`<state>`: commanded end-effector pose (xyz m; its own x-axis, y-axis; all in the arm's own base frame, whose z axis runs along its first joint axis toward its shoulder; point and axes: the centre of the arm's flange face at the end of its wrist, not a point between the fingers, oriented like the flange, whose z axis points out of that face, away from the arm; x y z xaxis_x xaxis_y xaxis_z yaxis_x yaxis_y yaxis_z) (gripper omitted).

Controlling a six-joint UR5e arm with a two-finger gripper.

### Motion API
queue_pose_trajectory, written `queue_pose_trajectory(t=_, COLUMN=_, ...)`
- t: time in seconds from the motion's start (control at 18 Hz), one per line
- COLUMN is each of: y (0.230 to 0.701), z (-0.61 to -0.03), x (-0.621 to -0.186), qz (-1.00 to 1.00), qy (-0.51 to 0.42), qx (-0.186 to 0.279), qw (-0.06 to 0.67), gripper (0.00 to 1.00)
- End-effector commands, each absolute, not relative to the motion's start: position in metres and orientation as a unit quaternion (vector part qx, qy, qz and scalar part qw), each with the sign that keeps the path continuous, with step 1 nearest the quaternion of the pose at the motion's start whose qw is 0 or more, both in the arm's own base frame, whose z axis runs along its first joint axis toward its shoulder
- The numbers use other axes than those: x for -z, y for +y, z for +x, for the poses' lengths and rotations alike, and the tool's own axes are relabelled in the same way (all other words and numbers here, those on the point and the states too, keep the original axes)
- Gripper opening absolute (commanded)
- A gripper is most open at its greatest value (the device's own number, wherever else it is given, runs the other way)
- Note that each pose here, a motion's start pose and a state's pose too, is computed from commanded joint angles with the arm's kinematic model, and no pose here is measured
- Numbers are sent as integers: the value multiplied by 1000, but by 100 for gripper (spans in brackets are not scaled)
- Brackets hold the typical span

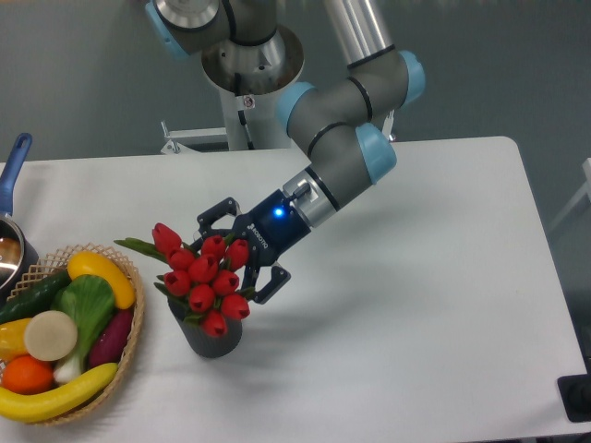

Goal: Insert the flowers into the vase

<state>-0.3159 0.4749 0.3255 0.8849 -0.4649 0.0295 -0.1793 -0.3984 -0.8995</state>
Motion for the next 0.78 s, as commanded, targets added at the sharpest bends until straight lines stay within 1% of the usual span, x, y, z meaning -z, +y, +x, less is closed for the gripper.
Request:
queue_pose_trajectory(t=0.33, y=463, z=-322, x=-335, qz=-851, qy=198, qx=99, qw=475, gripper=100)
queue_pose_trajectory(t=0.72, y=443, z=-337, x=-358, qz=-871, qy=191, qx=51, qw=449, gripper=100)
queue_pose_trajectory(t=0.78, y=439, z=-338, x=-368, qz=-873, qy=193, qx=37, qw=446, gripper=100)
